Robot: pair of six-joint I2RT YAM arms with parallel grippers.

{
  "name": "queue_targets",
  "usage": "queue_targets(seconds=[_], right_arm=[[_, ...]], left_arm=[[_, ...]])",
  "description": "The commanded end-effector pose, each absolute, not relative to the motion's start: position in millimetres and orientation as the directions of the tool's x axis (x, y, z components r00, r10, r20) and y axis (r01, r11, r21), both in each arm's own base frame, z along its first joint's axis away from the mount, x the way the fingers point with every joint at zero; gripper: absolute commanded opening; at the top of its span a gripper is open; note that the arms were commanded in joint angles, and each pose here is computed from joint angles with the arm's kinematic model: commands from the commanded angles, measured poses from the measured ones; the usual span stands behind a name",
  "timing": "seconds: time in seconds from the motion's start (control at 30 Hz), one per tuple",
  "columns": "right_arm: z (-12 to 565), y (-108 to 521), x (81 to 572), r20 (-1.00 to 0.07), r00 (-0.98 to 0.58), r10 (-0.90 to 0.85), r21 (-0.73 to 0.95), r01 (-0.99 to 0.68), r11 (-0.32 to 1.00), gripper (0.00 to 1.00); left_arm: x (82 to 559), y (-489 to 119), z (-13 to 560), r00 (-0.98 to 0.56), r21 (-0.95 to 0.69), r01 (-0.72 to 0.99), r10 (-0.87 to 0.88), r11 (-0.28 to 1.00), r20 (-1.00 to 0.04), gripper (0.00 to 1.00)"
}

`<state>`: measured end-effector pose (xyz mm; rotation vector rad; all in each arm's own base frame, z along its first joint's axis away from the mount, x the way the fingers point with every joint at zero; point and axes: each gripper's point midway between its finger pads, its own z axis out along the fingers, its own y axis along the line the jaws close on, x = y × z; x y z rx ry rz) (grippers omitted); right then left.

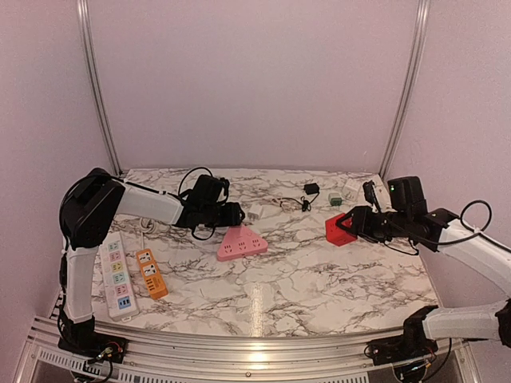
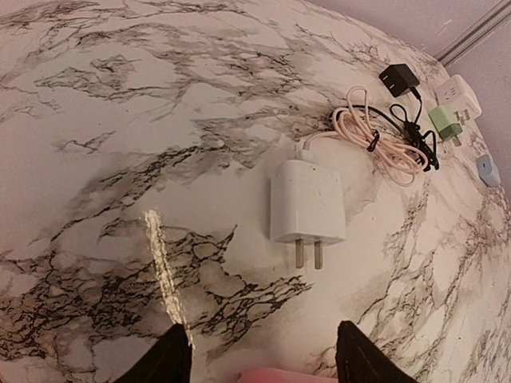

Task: Insert the plug
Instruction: Move the socket to the center of the board.

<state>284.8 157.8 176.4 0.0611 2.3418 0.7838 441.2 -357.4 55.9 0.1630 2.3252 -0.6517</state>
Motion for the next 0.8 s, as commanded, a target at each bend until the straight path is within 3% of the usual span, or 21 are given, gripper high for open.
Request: queue_targets(seconds=[0.0,0.43,0.77], right_arm=[[200,160,300,-0.644,-0.724,0.245,0.538,-0.201,0.819,0.13],[210,192,306,-0.698,-0.699,0.154,0.475,-0.291,0.830,0.14],[212,233,310,-0.753,-0.657,0.027,0.445,-0.480,0.756,0.12]], left_arm=[[426,-357,40,-0.784,-0.416,0.274,-0.049,0.867,-0.619,0.60],[403,-350,47,-0.788,-0.402,0.223,-0.079,0.888,-0.611,0.48],[370,-348,45,-0.794,-0.397,0.180,-0.105,0.900,-0.598,0.47]])
